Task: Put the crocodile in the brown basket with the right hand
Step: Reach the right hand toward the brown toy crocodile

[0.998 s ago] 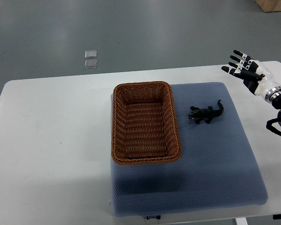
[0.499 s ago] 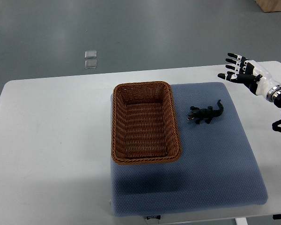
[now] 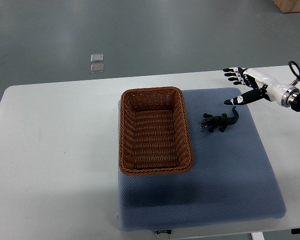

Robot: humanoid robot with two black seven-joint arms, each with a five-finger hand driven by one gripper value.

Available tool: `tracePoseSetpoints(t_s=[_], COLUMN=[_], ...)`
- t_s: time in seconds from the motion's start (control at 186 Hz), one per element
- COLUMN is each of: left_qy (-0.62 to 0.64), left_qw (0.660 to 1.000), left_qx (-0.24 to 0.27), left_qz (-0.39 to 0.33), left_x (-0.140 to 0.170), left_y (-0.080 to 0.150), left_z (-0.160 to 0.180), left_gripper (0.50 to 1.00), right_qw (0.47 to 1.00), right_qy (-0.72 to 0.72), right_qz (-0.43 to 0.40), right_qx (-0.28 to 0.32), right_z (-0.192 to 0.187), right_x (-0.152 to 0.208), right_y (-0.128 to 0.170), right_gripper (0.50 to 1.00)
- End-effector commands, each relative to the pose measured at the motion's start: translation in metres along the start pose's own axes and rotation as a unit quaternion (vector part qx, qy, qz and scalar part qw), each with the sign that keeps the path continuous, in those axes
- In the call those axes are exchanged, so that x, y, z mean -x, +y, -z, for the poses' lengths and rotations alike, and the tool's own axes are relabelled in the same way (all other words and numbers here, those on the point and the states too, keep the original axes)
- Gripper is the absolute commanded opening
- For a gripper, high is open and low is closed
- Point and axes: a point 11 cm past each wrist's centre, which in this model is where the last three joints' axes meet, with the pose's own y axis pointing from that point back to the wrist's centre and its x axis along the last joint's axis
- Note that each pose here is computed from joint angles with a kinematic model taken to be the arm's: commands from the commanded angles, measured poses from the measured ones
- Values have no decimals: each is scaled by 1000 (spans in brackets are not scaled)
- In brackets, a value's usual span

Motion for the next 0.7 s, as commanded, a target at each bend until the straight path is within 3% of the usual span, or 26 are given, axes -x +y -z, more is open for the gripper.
tracePoseSetpoints(t_s=[0.0,0.692], left_qy=[1,0], left_qw=[1000,1000], left_qx=[0,0], left_qz=[0,0], left_x=[0,0], left_y=[0,0], left_z=[0,0], left_gripper=[1000,1000], right_qw=[998,956], right_qy=[62,278], right_qz=[24,87], right_qx=[8,42], right_z=[1,-3], right_x=[8,30], right_y=[-2,-12], right_gripper=[932,926])
